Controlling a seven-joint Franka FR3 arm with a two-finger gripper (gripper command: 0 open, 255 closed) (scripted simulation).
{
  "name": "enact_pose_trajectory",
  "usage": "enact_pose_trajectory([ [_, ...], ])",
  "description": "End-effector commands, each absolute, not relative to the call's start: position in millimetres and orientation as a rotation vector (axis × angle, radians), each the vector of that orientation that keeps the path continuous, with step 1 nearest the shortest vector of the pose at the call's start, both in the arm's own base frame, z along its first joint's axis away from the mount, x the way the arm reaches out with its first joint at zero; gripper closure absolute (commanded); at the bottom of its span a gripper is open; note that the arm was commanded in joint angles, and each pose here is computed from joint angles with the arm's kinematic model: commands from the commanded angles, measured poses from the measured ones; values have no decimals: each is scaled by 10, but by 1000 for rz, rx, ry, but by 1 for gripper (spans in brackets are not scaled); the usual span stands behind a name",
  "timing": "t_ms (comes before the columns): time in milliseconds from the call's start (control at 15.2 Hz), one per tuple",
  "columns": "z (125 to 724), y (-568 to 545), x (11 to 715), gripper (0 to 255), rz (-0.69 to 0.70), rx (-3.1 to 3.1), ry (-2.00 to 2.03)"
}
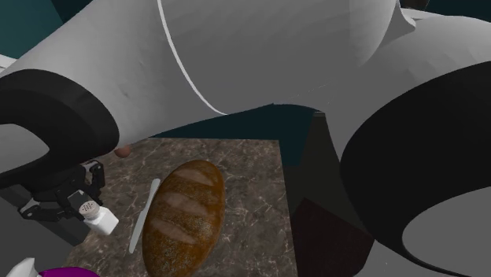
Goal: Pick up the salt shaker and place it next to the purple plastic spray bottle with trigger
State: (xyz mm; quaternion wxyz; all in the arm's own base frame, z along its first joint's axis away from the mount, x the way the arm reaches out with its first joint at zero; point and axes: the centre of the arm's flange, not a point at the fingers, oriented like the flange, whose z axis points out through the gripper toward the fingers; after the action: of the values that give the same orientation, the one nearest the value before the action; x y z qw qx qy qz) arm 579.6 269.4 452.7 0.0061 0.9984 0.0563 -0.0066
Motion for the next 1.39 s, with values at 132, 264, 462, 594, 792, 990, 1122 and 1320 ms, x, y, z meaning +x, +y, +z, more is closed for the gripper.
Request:
enact_pose_trajectory([
  [132,4317,2701,5785,255,-20,3124,176],
  [264,4212,2701,5785,255,-20,3124,176],
  [462,4053,2701,5785,255,-20,3124,176],
  [594,3948,2701,5785,255,-20,3124,176],
  [792,3809,2701,5785,255,-20,3124,176],
  [990,3809,2701,5785,255,-20,3124,176],
  [1122,3809,2701,5785,255,-20,3124,176],
  [1320,3809,2701,5785,0,-20,3124,176],
])
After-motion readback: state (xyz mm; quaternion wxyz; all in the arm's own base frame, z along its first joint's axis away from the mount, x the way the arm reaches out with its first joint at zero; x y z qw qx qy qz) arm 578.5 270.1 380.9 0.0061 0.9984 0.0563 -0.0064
